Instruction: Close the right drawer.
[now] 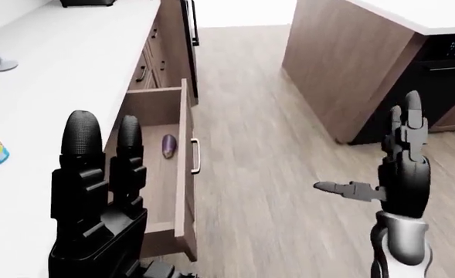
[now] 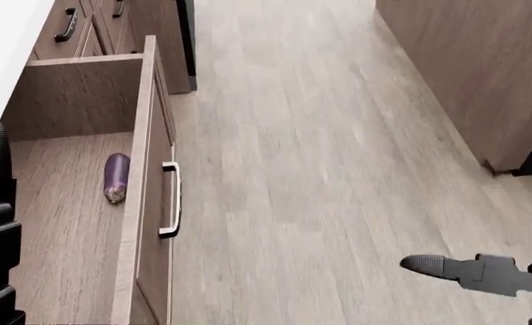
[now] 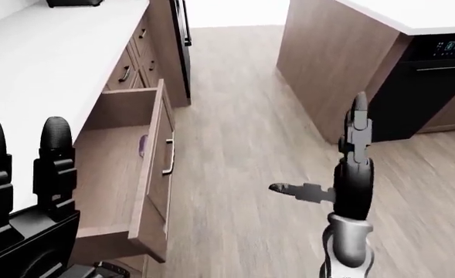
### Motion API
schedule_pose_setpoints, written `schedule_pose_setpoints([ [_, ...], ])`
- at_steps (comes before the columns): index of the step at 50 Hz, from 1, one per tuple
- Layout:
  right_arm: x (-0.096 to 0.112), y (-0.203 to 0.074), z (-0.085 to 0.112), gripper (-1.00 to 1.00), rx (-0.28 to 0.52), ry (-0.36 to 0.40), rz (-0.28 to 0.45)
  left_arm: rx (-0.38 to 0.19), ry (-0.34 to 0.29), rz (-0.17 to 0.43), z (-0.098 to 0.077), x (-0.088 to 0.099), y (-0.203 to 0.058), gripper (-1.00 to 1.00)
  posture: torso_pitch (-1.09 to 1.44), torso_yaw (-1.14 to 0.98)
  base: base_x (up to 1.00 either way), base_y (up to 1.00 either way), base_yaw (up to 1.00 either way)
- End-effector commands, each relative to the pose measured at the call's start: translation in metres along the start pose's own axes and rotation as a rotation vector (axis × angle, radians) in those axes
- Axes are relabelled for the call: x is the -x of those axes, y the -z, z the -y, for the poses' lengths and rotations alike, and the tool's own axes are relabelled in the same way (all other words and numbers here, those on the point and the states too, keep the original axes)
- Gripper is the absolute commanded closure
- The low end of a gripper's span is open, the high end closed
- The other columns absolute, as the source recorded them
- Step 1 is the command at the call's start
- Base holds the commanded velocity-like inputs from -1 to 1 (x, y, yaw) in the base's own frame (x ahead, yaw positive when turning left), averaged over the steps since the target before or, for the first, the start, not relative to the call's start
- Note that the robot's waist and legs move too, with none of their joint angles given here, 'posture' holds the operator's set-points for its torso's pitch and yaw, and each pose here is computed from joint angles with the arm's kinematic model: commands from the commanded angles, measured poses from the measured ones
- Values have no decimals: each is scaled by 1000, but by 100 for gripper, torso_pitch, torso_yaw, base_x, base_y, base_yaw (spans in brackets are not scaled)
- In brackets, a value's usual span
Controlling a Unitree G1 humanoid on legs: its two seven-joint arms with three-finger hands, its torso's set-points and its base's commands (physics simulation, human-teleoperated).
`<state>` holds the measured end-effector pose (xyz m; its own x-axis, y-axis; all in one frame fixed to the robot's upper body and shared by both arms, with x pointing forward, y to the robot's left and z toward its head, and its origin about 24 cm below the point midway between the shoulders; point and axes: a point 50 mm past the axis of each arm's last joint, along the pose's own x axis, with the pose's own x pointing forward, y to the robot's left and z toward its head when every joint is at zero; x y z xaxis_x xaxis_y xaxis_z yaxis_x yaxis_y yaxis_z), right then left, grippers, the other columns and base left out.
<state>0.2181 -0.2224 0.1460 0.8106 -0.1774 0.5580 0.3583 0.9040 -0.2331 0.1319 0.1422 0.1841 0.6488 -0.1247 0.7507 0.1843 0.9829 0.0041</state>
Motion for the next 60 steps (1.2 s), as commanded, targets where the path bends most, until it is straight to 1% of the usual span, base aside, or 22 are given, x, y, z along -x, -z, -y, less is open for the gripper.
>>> schedule_pose_setpoints([
  [1,-5,-14,15,-100,14,149,81,-3,3,58,1,-2,-10,-100,0,0,0,0,0],
  [2,-4,-15,24,-100,18,210,83,-3,4,58,1,-2,-9,-100,0,0,0,0,0],
  [6,-4,-13,24,-100,27,226,73,-3,10,51,1,-3,-9,-100,0,0,0,0,0],
  [9,-4,-11,22,-100,29,221,67,1,19,44,3,-3,-7,-100,0,0,0,0,0],
  [14,-4,-7,19,-100,31,212,59,20,68,15,14,-5,4,-100,0,0,0,0,0],
  [17,-4,-5,18,-100,30,207,52,29,98,-17,20,-8,15,-100,0,0,0,0,0],
  [22,-4,-4,18,-100,31,204,49,27,150,-44,31,-18,31,-100,0,0,0,0,0],
  [23,-5,-5,18,-100,32,204,51,31,165,-57,33,-19,38,-100,0,0,0,0,0],
  [28,-5,-5,19,-100,32,206,49,56,185,-109,39,-18,59,-100,0,0,0,0,0],
  [32,-4,-4,18,-100,30,202,47,94,236,-148,50,-13,72,-100,0,0,0,0,0],
  [35,-4,-3,18,-100,30,201,45,102,262,-160,58,-16,77,-100,0,0,0,0,0],
  [38,-4,-3,18,-100,28,199,44,105,297,-173,68,-12,79,-100,0,0,0,0,0],
  [42,-4,-2,18,-100,27,198,42,125,343,-194,81,-7,81,-100,0,0,0,0,0],
  [43,-4,-1,17,-100,26,197,40,133,367,-206,88,-4,83,-100,0,0,0,0,0],
  [47,-4,-1,18,-100,24,196,38,138,374,-237,96,-1,92,-100,0,0,0,0,0],
  [49,-4,0,17,-100,24,195,35,152,370,-273,97,1,98,-100,0,0,0,0,0],
  [51,-4,-1,17,-100,25,194,37,145,359,-288,97,1,103,-100,0,0,0,0,0],
  [54,-3,1,17,-100,24,195,34,137,344,-331,98,3,111,-100,0,0,0,0,0],
  [56,-3,2,17,-100,24,194,33,137,335,-391,99,6,122,-100,0,0,0,0,0],
  [57,-3,3,16,-100,24,193,32,140,318,-434,98,7,128,-100,0,0,0,0,0],
  [58,-3,3,16,-100,23,193,31,134,315,-443,98,7,130,-100,0,0,0,0,0],
  [60,-3,3,16,-100,23,193,30,122,320,-511,99,10,138,-100,0,0,0,0,0],
])
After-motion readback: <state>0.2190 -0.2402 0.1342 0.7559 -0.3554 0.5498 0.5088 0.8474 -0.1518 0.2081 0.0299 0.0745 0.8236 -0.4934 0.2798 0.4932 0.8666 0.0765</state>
